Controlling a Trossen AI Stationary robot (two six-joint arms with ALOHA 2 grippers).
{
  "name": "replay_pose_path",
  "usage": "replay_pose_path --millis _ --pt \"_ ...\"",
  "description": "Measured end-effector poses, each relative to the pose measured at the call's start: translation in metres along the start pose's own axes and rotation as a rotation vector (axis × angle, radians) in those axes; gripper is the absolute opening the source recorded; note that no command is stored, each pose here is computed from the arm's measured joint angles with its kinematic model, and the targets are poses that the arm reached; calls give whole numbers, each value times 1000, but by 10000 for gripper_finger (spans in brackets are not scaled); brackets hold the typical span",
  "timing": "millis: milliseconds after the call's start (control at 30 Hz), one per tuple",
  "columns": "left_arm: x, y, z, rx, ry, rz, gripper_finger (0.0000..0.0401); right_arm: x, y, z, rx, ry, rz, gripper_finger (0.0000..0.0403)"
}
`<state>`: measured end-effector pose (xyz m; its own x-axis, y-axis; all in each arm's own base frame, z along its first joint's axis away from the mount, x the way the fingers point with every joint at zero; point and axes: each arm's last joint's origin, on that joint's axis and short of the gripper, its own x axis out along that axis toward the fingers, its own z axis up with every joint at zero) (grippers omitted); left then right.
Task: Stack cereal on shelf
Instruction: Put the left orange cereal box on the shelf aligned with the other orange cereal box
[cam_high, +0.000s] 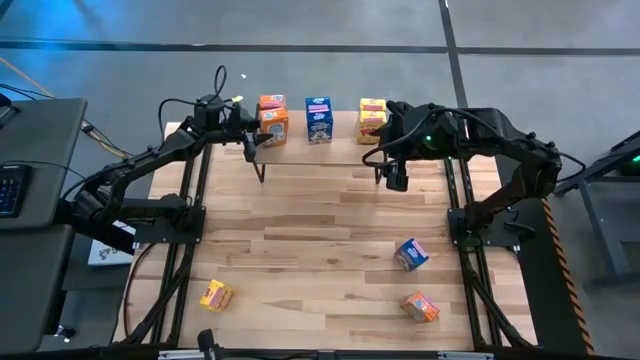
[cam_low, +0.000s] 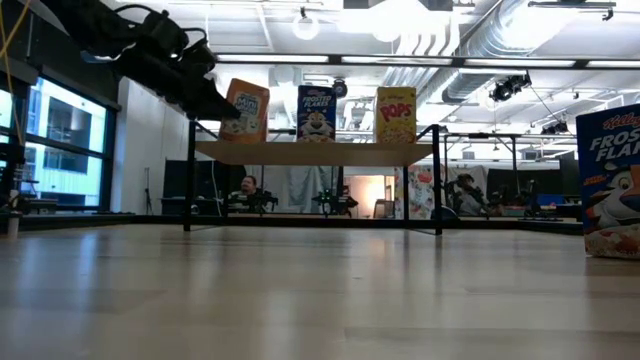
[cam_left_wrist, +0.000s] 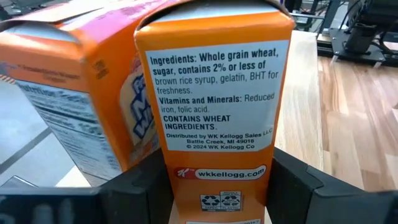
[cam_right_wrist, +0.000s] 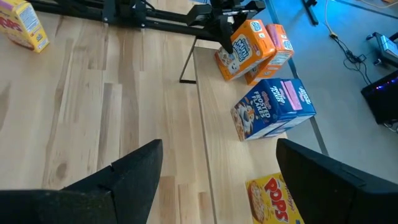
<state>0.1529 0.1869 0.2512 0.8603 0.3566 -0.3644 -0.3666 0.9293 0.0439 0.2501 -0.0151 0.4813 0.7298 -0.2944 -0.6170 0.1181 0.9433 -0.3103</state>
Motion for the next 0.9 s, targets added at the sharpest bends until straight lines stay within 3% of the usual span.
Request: replay_pose_path --millis 900 --pt "0 0 -1 -4 10 19 189 0 0 2 7 -22 -4 307"
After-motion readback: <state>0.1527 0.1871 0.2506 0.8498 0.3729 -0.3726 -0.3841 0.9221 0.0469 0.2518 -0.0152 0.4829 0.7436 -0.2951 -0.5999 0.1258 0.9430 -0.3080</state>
